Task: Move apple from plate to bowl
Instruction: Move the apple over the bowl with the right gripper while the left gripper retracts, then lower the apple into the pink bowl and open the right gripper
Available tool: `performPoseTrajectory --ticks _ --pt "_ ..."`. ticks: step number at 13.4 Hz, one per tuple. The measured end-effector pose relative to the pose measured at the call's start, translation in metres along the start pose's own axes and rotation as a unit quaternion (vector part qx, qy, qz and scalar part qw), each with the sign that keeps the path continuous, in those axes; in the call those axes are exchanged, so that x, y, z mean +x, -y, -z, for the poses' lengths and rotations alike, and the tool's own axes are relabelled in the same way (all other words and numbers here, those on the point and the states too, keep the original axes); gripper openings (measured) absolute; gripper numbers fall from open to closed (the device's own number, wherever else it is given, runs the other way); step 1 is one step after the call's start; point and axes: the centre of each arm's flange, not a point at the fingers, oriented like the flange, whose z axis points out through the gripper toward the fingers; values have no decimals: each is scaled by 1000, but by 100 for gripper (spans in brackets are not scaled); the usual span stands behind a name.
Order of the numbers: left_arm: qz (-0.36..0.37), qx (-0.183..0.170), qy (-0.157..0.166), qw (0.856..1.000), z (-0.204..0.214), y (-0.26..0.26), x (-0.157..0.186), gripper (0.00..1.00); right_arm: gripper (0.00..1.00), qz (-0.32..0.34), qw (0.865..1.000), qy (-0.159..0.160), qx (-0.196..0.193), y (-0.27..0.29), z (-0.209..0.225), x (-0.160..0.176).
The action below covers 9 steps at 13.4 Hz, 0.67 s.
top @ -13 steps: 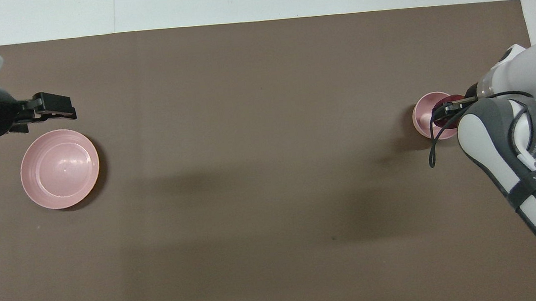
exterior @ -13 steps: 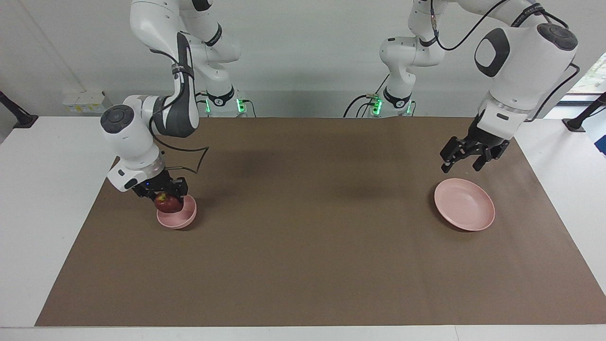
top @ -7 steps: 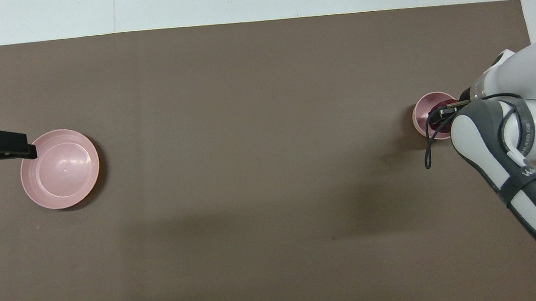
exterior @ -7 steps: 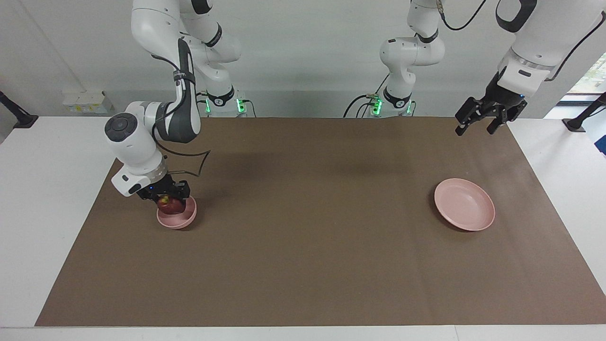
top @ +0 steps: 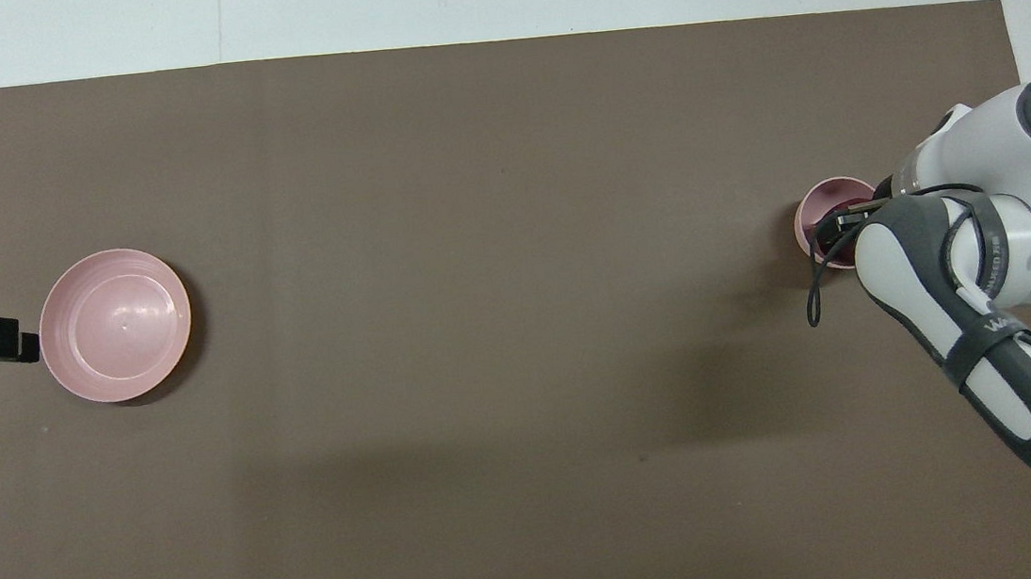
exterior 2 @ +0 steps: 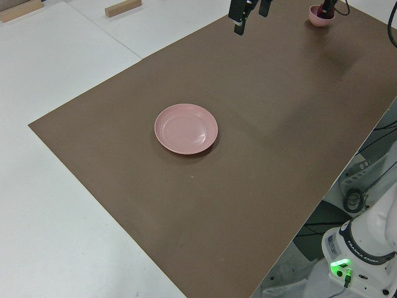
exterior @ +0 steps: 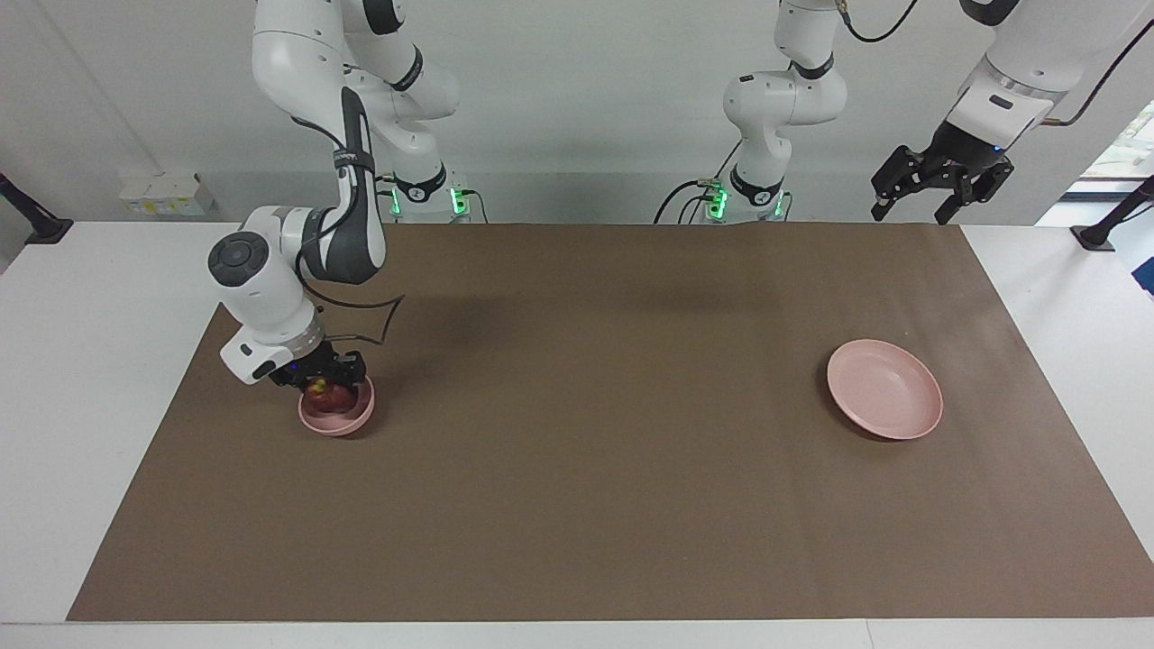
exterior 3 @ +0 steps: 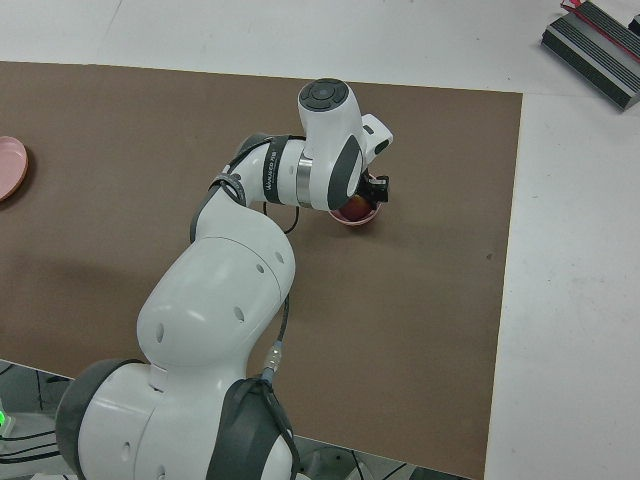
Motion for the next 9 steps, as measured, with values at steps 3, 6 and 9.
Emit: performPoseTrajectory --ticks 3,6,9 --pt "-3 38 22 999 -2 7 -7 100 78 -1 1000 0 0 1 -3 -1" --pt "-13 58 25 998 1 -1 -10 100 78 0 1000 -2 0 3 -3 -1" --pt "-31 59 23 998 2 -19 -12 100 78 3 1000 -9 -1 10 -2 2"
